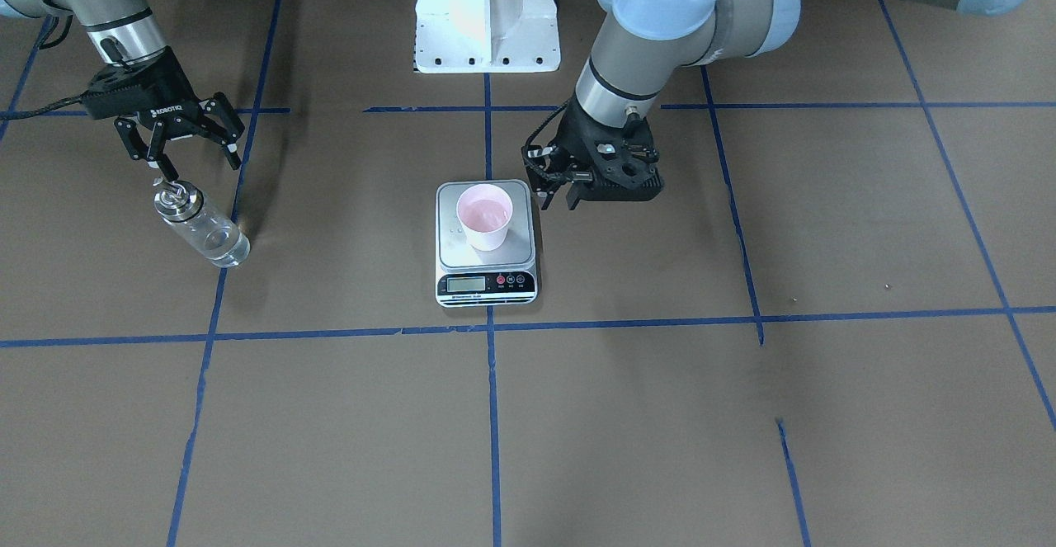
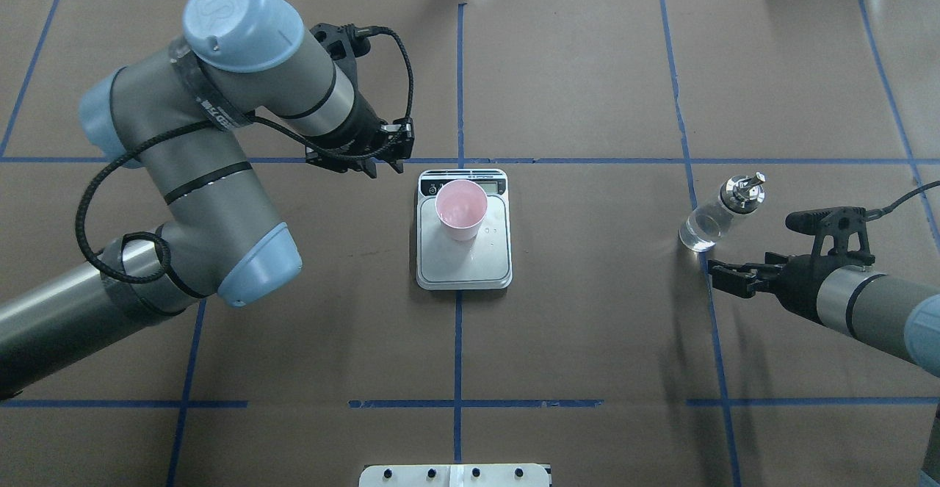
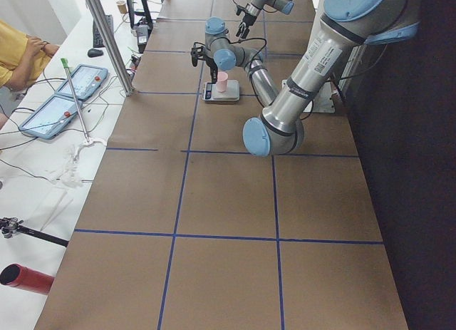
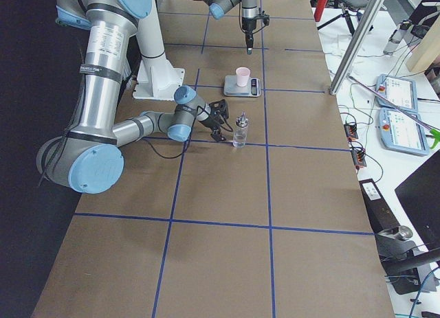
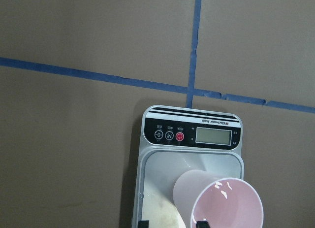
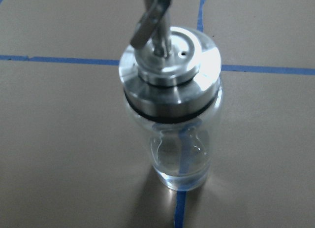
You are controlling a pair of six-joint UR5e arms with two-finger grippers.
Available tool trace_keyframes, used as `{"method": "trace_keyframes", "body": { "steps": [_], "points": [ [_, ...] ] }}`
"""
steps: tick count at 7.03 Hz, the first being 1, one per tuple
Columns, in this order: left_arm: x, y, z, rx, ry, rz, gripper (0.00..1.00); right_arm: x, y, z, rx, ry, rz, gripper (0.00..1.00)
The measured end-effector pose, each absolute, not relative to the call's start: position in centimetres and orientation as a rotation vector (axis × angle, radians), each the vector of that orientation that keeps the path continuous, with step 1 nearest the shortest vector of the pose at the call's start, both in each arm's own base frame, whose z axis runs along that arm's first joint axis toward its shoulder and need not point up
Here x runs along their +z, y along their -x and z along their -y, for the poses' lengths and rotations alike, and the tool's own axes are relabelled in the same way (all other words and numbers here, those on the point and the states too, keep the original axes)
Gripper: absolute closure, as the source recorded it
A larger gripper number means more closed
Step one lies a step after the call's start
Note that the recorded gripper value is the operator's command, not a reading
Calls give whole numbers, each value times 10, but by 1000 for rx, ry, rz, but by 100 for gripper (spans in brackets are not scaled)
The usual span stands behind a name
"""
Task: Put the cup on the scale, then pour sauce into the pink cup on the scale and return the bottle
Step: 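Release the cup and lift the left gripper while the right reaches the bottle, then close the right gripper around the glass bottle and lift it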
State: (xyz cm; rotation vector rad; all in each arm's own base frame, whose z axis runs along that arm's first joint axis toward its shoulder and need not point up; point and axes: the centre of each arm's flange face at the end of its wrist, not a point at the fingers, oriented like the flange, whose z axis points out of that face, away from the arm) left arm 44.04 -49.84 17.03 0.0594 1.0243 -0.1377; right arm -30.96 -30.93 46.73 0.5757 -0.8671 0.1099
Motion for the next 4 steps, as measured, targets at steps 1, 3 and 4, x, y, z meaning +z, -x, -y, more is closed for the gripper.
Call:
{"method": "trace_keyframes", "body": {
  "steps": [1,3,4],
  "points": [
    [190,-420,508,-117,-94,-1001,51,472,310,306,128,-632,827,0],
    [223,-386,521,-74,-148,-957,51,477,315,295,151,-726,767,0],
    [231,-378,524,-67,-156,-946,51,477,320,289,179,-758,760,0]
  ]
}}
